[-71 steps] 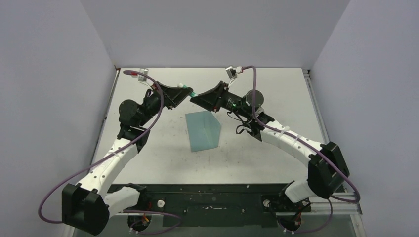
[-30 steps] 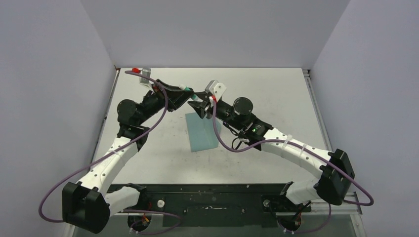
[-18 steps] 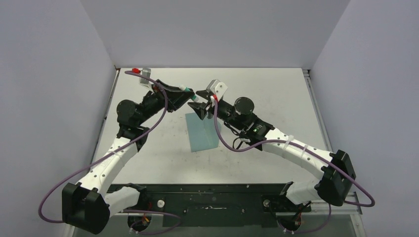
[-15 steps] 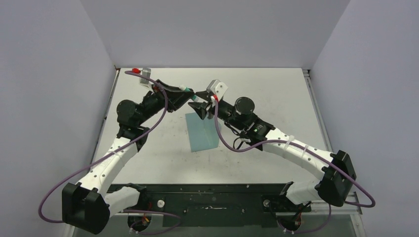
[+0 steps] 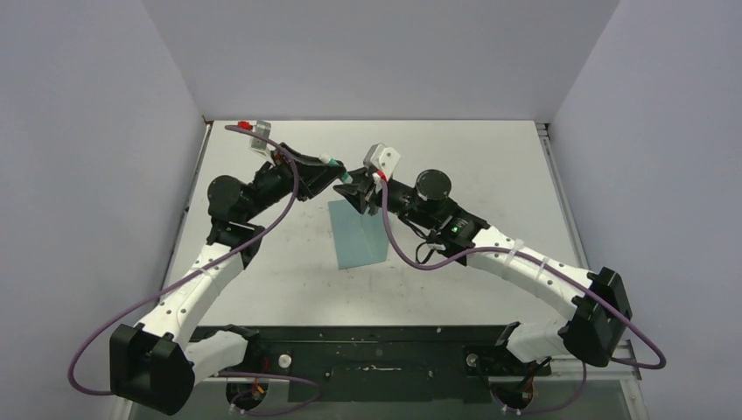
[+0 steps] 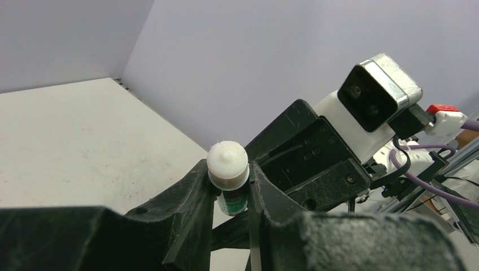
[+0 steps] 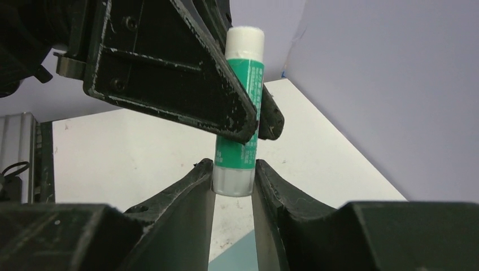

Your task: Place the letter into the envelope and seal it

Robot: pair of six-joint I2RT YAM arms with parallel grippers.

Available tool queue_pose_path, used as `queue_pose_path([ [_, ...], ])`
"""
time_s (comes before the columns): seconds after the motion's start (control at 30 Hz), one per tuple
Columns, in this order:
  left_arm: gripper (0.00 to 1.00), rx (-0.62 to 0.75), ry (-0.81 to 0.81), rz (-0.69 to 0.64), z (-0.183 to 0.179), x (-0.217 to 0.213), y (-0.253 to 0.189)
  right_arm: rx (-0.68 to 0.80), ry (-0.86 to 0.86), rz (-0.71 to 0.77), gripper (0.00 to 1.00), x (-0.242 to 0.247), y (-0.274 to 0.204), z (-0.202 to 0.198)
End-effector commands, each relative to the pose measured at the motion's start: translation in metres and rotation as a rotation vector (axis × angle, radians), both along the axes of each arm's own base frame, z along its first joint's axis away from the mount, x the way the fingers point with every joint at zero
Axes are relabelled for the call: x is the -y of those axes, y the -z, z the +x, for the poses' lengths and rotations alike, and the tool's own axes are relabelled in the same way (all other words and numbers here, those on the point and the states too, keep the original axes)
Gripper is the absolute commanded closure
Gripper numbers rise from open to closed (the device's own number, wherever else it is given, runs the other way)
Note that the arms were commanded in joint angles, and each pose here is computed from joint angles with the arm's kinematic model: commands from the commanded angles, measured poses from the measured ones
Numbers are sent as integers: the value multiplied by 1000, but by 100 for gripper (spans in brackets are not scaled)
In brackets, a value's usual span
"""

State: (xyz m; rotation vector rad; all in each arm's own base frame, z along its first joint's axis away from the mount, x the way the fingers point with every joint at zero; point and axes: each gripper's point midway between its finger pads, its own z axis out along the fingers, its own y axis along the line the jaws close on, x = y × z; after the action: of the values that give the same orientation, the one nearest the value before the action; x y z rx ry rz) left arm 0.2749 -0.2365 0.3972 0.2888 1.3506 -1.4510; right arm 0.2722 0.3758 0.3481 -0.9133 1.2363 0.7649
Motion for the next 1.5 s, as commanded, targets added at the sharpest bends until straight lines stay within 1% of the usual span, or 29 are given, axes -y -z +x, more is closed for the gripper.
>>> queue_pose_path([
  [0.0,100,38,17,9,-5,0,-11,77,-39,117,69,8,-59,-12],
  [0.07,100,37,19,9,-5,0,-11,62,-47,135,65,8,-61,-12],
  [0.1,100,37,18,9,-5,0,-11,54,-53,149,66,8,-62,-12],
  [0.13,100,35,20,11,-4,0,-9,49,-59,157,71,9,-62,-11],
  [0.17,100,35,22,10,-5,1,-10,24,-73,170,83,9,-62,-12],
  [0.2,100,38,21,8,-5,0,-10,1,-81,177,92,10,-61,-10],
  [0.23,100,38,19,7,-5,0,-10,-25,-85,183,94,11,-59,-7],
  [0.37,100,56,25,-13,-9,-1,-18,-128,-134,228,95,21,-55,2],
  [0.4,100,67,26,-19,-11,-2,-21,-188,-152,261,95,28,-56,8],
  [0.53,100,103,29,-34,-16,-3,-28,-375,-329,348,95,35,-61,6],
  [0.6,100,123,35,-37,-18,-3,-31,-474,-435,384,95,32,-64,-2],
  [0.63,100,134,36,-42,-19,-3,-33,-501,-491,408,95,30,-67,-10],
  [0.67,100,142,37,-44,-20,-4,-34,-573,-551,443,95,28,-70,-19],
  [0.73,100,156,33,-49,-20,-4,-36,-661,-637,508,95,24,-73,-29],
  [0.87,100,180,15,-65,-18,-5,-41,-817,-829,697,95,23,-83,-48],
  [0.93,100,189,4,-73,-15,-6,-44,-865,-928,762,95,22,-87,-58],
  [1.03,100,196,-10,-81,-11,-7,-46,-929,-984,850,95,20,-88,-55],
  [1.1,100,199,-15,-85,-9,-7,-47,-970,-983,875,95,15,-84,-49],
  [1.2,100,199,-22,-90,-4,-7,-47,-980,-1011,885,95,10,-89,-51],
  [1.23,100,198,-22,-93,-3,-7,-46,-972,-1021,886,93,10,-93,-53],
  [1.27,100,195,-24,-97,-2,-7,-46,-967,-1019,889,81,11,-93,-53],
  [1.37,100,165,-44,-111,2,-12,-45,-922,-925,918,34,23,-87,-40],
  [1.4,100,154,-54,-113,3,-13,-45,-905,-871,918,24,26,-83,-33],
  [1.47,100,122,-77,-108,5,-16,-43,-828,-755,878,13,28,-77,-23],
])
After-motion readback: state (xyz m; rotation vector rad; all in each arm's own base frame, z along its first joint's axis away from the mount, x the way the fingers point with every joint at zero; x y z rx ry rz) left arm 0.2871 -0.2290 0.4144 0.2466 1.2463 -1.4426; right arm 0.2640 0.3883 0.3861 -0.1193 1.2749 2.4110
